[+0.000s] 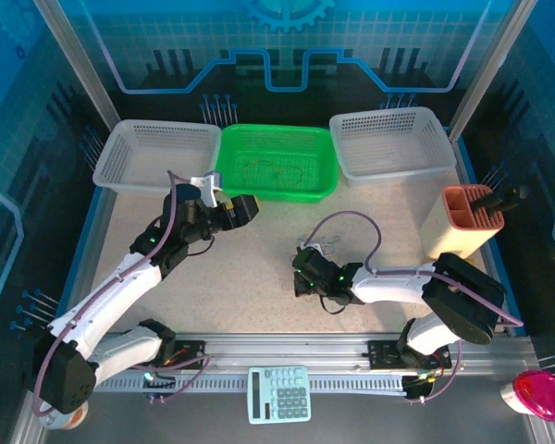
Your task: Untangle the cables
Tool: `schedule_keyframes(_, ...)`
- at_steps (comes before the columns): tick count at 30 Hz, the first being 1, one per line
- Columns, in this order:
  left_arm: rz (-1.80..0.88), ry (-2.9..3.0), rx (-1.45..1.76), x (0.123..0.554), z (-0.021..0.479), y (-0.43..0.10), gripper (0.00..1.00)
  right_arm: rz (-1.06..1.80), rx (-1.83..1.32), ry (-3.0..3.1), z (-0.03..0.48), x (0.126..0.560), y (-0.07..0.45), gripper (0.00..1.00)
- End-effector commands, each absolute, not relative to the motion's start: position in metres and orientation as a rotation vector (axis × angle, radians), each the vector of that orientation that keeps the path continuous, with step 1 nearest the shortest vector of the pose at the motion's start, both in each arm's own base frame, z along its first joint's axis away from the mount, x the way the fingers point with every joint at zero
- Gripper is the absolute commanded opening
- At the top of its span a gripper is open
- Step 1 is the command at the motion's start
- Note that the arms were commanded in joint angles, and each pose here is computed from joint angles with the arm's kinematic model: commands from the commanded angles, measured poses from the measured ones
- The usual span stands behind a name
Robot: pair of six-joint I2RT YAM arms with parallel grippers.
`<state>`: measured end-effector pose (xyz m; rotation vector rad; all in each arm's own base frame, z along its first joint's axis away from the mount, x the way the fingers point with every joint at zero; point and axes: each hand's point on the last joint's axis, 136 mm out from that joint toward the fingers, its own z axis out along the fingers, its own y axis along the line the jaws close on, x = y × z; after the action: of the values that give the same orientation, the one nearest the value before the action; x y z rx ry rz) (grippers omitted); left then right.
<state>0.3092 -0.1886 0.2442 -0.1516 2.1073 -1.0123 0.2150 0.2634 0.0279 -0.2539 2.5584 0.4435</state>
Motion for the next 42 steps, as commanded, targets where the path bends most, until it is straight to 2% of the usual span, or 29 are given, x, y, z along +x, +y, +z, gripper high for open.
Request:
schedule_keyframes(1,-1.021,2.073,-0.16,0.31,0.251,-0.186,0.85,0.482,-0.253,2.476,0.058,0.225,0.275,0.0)
schedule_keyframes(8,-1.042,2.076,-0.158,0.309,0.252,-0.188,0.86,0.605,-0.282,2.336,0.138,0.237,0.286,0.0)
schedule_keyframes(21,-1.208,2.049,-0.162,0.303,0.268,-0.203,0.87,0.962,-0.166,2.065,0.284,0.273,0.265,0.0)
schedule_keyframes(29,-1.281,2.043,-0.127,0.304,0.274,-0.216,0.88,1.065,-0.194,1.987,0.322,0.272,0.267,0.0)
schedule_keyframes(42,-1.408,2.085,-0.09,0.297,0.261,-0.233,0.87,1.146,-0.208,1.931,0.331,0.269,0.269,0.0)
